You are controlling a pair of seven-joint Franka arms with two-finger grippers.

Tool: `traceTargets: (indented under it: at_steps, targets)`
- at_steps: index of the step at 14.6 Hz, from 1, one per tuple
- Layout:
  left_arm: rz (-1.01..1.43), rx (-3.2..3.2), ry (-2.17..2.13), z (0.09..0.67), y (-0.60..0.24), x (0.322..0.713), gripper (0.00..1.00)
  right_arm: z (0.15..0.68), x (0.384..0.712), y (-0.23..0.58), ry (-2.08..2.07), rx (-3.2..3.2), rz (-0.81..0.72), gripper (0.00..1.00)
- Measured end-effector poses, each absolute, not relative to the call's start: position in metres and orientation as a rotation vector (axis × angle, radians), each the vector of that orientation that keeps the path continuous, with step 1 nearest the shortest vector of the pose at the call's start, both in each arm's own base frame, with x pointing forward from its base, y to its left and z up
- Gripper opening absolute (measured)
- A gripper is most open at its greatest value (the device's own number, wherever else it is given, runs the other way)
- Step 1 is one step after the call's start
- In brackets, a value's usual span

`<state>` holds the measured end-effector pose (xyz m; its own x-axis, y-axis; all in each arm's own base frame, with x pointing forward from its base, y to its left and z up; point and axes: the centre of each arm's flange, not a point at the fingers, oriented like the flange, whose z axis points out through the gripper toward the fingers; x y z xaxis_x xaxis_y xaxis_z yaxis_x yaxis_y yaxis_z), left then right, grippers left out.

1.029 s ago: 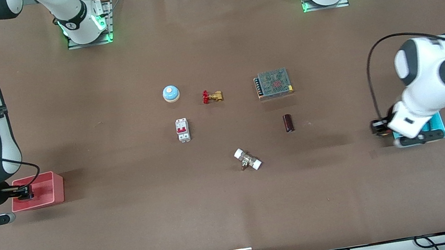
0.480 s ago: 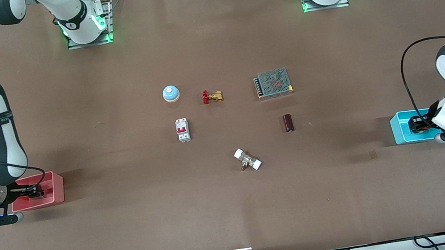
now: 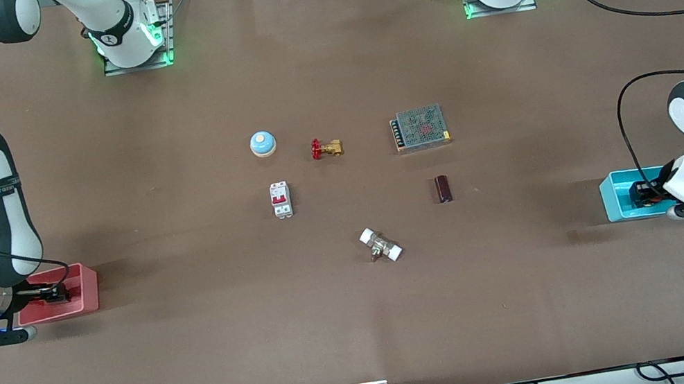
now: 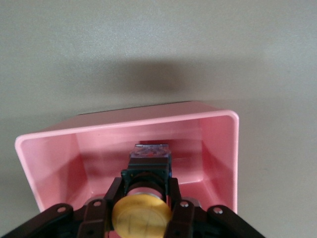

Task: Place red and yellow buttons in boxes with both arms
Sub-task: 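Open both grippers to drop the buttons into the boxes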

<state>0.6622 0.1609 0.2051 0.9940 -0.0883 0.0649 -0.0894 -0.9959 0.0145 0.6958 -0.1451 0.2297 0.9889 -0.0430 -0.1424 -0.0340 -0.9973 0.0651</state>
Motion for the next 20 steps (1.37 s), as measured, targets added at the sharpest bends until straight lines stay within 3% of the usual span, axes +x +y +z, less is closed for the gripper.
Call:
traceTargets:
  at_steps: [9, 12, 15, 16, 20]
  targets:
    - [0.092, 3.105, -0.183, 0.2, 0.153, 0.662, 0.4, 0.221, 0.695, -0.142, -0.052, 3.105, -0.229, 0.44]
    - [0.093, 3.104, -0.21, 0.2, 0.154, 0.662, 0.64, 0.223, 0.697, -0.141, -0.052, 3.107, -0.219, 0.66]
    - [0.101, 3.105, -0.211, 0.203, 0.155, 0.663, 0.89, 0.243, 0.704, -0.14, -0.046, 3.109, -0.17, 0.96]
    - [0.11, 3.107, -0.211, 0.207, 0.155, 0.665, 0.99, 0.253, 0.705, -0.14, -0.046, 3.112, -0.158, 1.0]
    - [0.04, 3.099, -0.2, 0.25, 0.16, 0.676, 1.0, 0.303, 0.705, -0.137, -0.047, 3.137, -0.125, 1.0]
